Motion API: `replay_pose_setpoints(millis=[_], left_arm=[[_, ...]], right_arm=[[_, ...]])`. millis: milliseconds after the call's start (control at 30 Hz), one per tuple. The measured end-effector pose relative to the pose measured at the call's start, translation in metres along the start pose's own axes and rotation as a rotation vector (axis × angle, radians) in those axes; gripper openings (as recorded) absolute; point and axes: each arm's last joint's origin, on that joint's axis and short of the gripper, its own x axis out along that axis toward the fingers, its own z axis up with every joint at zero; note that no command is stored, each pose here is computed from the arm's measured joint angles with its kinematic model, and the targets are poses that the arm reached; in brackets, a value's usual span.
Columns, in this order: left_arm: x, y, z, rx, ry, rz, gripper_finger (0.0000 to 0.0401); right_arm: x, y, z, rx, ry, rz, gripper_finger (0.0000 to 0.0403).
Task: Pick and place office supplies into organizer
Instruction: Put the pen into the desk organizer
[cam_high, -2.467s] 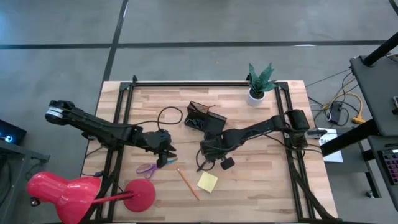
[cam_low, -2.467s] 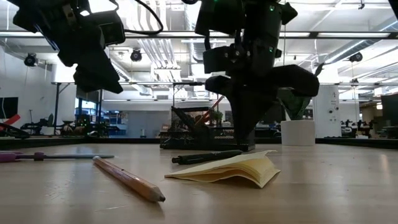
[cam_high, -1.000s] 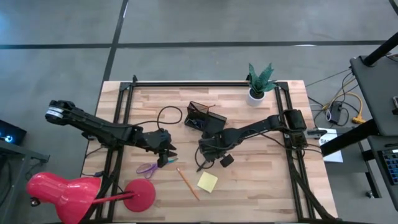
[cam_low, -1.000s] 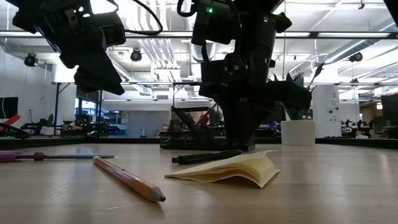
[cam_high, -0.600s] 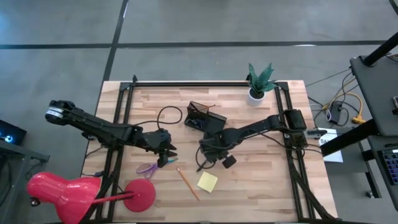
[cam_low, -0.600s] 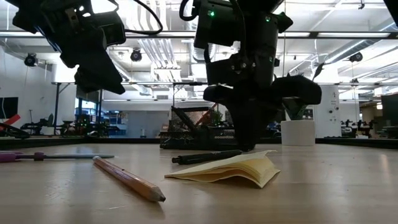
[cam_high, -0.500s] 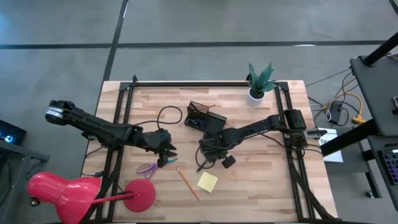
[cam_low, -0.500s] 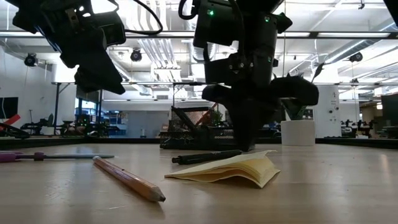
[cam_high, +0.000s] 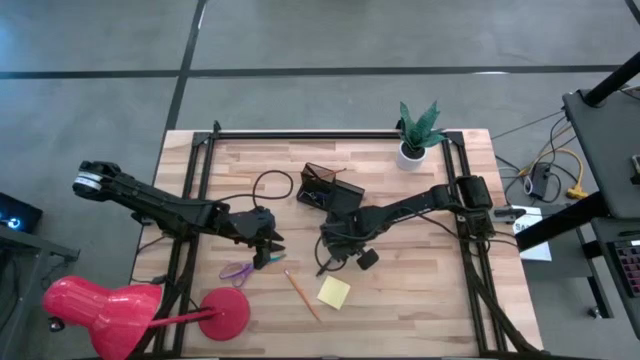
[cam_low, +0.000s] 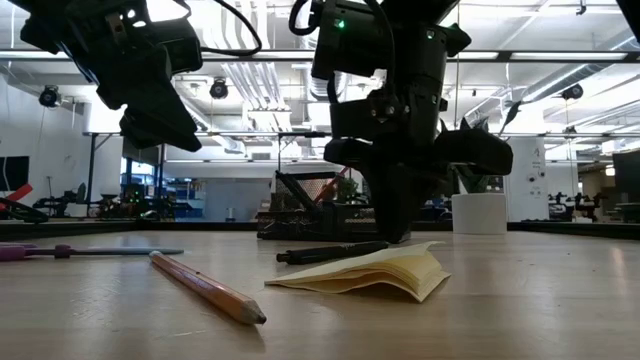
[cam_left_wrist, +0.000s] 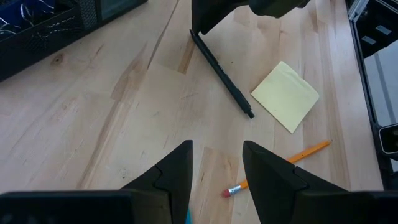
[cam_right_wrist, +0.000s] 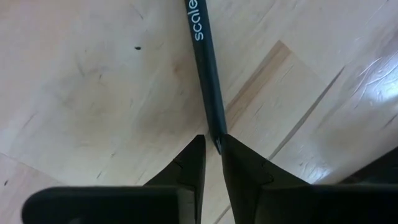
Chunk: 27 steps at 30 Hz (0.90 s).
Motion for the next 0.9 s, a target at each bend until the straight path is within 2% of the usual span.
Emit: replay_pose_setpoints(millis=[633, 900], left_arm=[[0.0, 0.0, 0.0, 0.0, -0.011, 0.016, 0.0125], [0.001, 0.001, 0.0, 0.004, -0.01, 0.02, 0.0125]], right_arm=[[0.01, -0.003, -0.01, 0.026, -0.01, 0.022, 0.001], [0.011, -0.003, -0.009, 0.037, -0.026, 0.015, 0.0009]])
